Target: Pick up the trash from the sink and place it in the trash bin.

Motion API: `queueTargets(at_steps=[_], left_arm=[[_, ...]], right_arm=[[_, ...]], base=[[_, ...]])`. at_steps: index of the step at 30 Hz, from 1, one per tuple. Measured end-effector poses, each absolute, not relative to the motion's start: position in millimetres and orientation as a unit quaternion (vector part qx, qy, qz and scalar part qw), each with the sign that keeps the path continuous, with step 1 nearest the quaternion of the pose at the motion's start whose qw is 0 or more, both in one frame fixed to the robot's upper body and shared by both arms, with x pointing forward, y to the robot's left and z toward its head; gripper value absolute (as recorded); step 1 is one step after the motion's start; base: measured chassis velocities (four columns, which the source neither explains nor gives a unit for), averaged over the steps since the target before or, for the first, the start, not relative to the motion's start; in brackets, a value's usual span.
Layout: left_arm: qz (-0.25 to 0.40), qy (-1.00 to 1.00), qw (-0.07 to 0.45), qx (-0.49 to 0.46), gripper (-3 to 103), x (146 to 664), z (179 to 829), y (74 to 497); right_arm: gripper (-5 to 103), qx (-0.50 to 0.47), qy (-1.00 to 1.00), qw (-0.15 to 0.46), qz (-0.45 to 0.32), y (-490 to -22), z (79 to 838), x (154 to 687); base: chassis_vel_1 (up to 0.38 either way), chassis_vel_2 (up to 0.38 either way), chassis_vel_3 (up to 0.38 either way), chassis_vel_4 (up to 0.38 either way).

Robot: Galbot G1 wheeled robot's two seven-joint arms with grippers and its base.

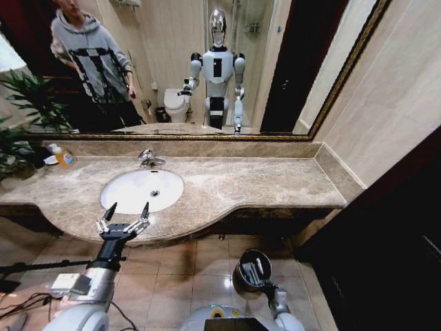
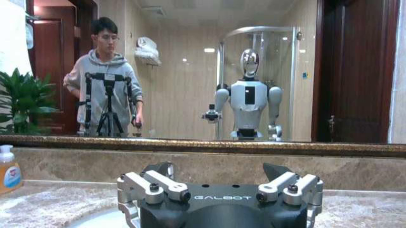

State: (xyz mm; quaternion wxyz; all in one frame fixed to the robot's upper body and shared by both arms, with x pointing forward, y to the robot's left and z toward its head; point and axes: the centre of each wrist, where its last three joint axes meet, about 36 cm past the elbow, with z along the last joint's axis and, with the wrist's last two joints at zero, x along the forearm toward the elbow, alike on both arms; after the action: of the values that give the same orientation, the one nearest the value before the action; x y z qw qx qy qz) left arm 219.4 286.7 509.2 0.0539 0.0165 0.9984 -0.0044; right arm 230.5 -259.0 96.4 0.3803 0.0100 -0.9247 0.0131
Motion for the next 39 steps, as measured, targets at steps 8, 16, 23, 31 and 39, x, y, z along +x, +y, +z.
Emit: queueTargets(at_steps=[8, 16, 23, 31, 39], left_arm=[[-0.004, 0.998, 0.054, 0.016, 100, 219.4, 509.2, 286.7], [-0.004, 0.998, 0.054, 0.016, 100, 219.4, 509.2, 286.7], [-0.004, 0.998, 0.054, 0.016, 100, 219.4, 509.2, 286.7], [-0.004, 0.998, 0.054, 0.016, 100, 219.4, 509.2, 286.7], [-0.004, 0.998, 0.054, 0.016, 100, 219.4, 509.2, 286.7]], right_arm=[[0, 0.014, -0.908, 0.418, 0.021, -262.0, 63.7, 246.8], [0, 0.014, -0.906, 0.422, 0.022, -263.1, 55.7, 263.3], [0, 0.015, -0.904, 0.426, 0.024, -262.6, 52.6, 272.7], [0, 0.017, -0.904, 0.426, 0.026, -260.7, 49.8, 272.8], [15, 0.018, -0.903, 0.427, 0.029, -258.2, 49.0, 269.7]], base=[[0.0, 0.0, 0.0, 0.0], [0.0, 0.0, 0.0, 0.0], [0.0, 0.0, 0.0, 0.0], [0.0, 0.0, 0.0, 0.0], [0.0, 0.0, 0.0, 0.0]])
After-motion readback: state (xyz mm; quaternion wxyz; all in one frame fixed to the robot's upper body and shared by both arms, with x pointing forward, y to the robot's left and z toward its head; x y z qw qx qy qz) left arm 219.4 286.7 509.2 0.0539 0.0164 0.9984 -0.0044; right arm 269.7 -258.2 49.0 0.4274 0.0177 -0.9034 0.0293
